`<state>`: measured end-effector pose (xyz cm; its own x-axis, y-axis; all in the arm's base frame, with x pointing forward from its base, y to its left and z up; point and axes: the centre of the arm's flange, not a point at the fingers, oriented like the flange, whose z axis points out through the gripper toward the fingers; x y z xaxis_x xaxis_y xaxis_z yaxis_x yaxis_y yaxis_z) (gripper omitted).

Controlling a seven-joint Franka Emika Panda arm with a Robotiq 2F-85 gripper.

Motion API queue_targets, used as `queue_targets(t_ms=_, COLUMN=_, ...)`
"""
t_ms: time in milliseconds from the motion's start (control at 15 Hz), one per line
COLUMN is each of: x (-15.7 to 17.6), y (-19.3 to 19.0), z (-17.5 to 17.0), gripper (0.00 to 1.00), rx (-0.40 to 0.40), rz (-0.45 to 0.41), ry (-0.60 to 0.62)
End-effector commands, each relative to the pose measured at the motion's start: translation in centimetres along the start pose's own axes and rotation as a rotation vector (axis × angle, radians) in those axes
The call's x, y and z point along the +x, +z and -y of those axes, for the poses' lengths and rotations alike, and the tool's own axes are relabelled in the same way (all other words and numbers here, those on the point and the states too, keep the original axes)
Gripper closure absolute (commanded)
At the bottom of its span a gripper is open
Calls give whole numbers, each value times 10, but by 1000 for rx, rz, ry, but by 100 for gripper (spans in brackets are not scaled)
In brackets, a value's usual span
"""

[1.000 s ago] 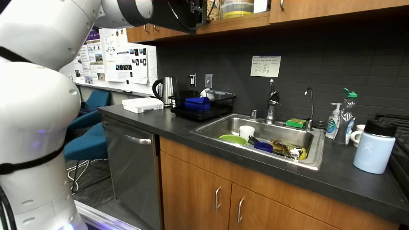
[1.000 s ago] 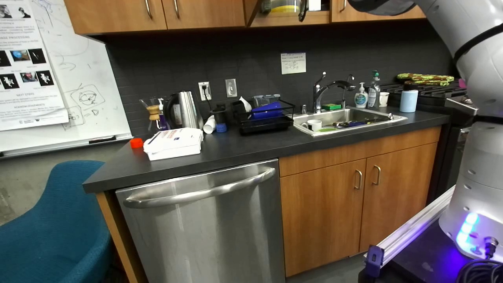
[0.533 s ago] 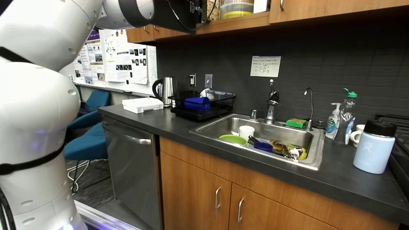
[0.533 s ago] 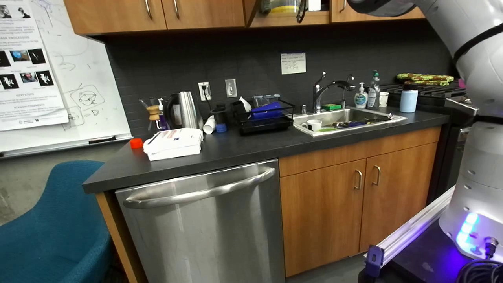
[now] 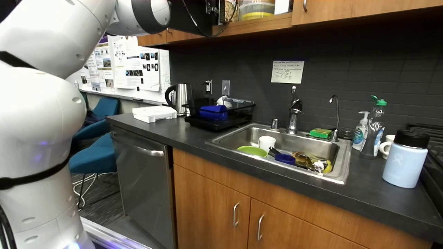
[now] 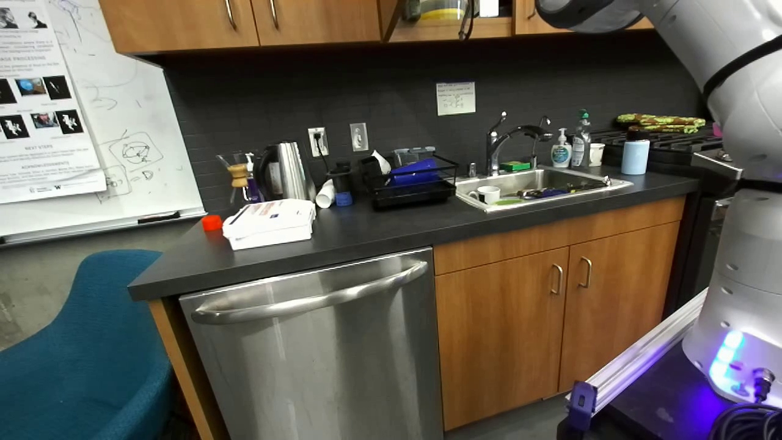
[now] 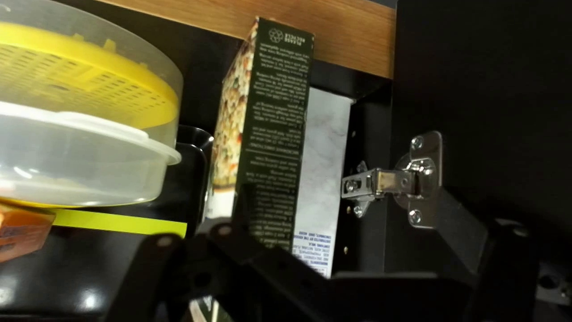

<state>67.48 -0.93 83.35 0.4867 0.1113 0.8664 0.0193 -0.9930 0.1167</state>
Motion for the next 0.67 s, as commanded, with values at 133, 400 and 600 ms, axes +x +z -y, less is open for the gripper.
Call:
queue_targets(t_ms=133, x=7, y=19, z=7, gripper=0, rx=39, rz=-78, ry=40)
queue_targets(t_ms=400, x=10, y=28, z=6, gripper=0, rx=34, rz=-118, ry=62)
queue_targets(t_ms=600, x=15, y=38, z=6, gripper=0, rx=15, rz=-147, ry=89)
